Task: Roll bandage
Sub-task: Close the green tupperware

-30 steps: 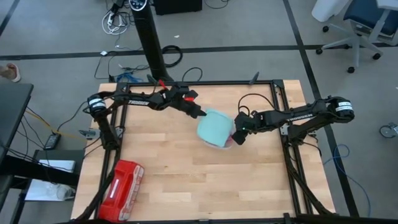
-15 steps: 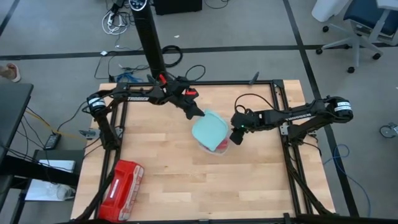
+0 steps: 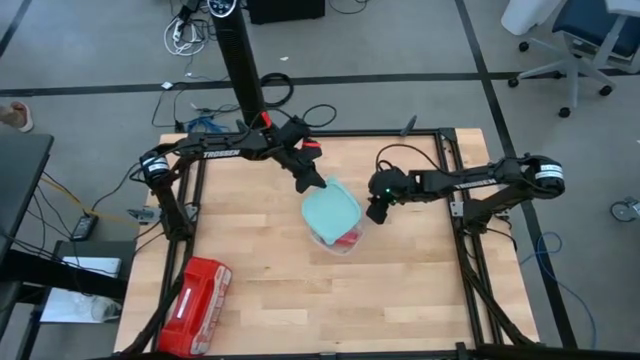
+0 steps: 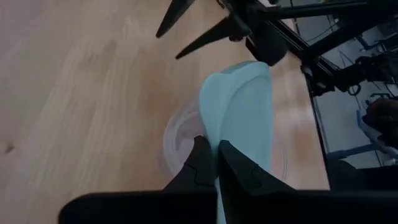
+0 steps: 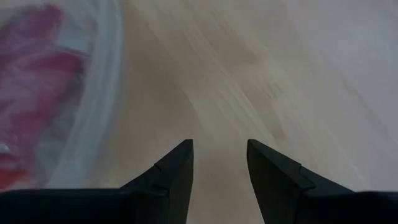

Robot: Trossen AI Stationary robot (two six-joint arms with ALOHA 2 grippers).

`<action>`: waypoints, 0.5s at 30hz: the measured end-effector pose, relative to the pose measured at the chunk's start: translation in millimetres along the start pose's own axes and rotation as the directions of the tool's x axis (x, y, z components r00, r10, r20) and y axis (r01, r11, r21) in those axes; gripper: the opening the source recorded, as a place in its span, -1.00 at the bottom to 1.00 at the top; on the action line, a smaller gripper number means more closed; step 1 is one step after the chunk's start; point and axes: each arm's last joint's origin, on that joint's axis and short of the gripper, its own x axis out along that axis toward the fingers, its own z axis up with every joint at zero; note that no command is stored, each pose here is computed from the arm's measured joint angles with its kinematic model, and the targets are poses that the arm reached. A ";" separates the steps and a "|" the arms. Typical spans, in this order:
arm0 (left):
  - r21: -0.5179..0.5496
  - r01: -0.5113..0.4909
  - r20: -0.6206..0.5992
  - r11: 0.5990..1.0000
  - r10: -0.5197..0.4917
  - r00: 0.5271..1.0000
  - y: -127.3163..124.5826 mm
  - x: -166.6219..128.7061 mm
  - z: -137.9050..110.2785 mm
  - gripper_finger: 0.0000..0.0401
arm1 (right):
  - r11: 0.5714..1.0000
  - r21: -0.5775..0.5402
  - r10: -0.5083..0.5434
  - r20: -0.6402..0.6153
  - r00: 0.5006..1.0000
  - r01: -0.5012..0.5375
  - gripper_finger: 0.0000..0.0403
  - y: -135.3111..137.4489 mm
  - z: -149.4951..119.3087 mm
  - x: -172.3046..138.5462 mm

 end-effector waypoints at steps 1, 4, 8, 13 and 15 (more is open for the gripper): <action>-0.009 0.001 0.001 1.000 -0.001 1.000 -0.1 -0.1 0.3 -0.98 | 1.000 0.009 -0.006 -0.014 1.000 0.006 -0.26 -1.7 -1.2 -2.2; -0.044 0.008 0.012 0.999 -0.007 1.000 0.2 -2.5 3.6 -0.98 | 1.000 0.024 -0.018 -0.049 0.999 0.019 -0.26 -5.0 -5.0 -10.0; -0.128 0.015 0.064 0.992 -0.006 0.998 1.5 -7.3 12.5 -0.98 | 0.999 0.051 0.015 -0.077 0.997 -0.011 -0.26 -4.0 -8.6 -19.2; -0.272 0.050 0.110 0.961 -0.021 0.994 -3.9 -8.3 22.0 -0.98 | 0.987 0.131 0.112 -0.178 0.978 -0.089 -0.26 2.6 -18.2 -24.4; -0.299 0.059 0.098 0.952 -0.031 0.995 -9.1 -4.0 20.7 -0.98 | 0.987 0.132 0.120 -0.211 0.970 -0.094 -0.26 7.3 -22.7 -26.2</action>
